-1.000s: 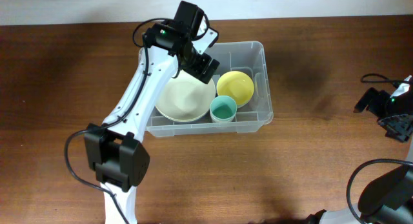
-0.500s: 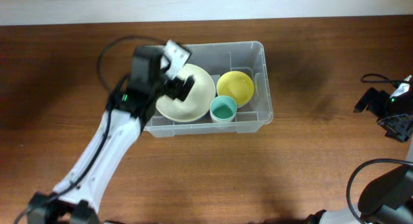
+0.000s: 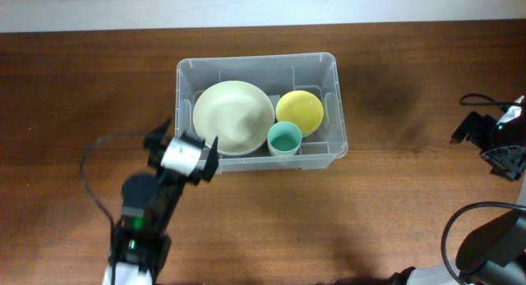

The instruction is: Pack container

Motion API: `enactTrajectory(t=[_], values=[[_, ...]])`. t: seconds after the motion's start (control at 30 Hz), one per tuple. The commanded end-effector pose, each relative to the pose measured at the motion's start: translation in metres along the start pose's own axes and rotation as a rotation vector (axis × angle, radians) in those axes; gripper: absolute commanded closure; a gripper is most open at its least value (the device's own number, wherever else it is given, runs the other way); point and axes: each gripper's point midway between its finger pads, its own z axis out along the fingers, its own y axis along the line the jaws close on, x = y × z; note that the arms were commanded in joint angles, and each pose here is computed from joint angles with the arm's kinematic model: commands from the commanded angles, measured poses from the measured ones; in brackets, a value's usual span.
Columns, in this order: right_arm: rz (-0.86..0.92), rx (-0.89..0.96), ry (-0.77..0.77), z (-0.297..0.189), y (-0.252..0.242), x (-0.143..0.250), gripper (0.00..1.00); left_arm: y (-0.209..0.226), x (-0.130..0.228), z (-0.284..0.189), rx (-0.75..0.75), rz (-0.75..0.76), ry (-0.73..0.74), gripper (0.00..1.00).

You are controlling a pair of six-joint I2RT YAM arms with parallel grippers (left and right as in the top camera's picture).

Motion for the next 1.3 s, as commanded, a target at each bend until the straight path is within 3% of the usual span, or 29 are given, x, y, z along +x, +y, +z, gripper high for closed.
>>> enactTrajectory(t=[0.0,0.33,1.27], values=[[-0.006,-0.003,-0.006,-0.001,0.0,0.0,0.01,-0.001,0.002,-0.026,-0.033,0.018,-0.081,0.0],[-0.006,-0.003,-0.005,-0.001,0.0,0.0,0.01,0.008,0.003,-0.068,-0.143,0.036,-0.239,0.0],[-0.006,-0.003,-0.005,-0.001,0.0,0.0,0.01,0.018,0.036,-0.09,-0.184,0.043,-0.184,0.0]])
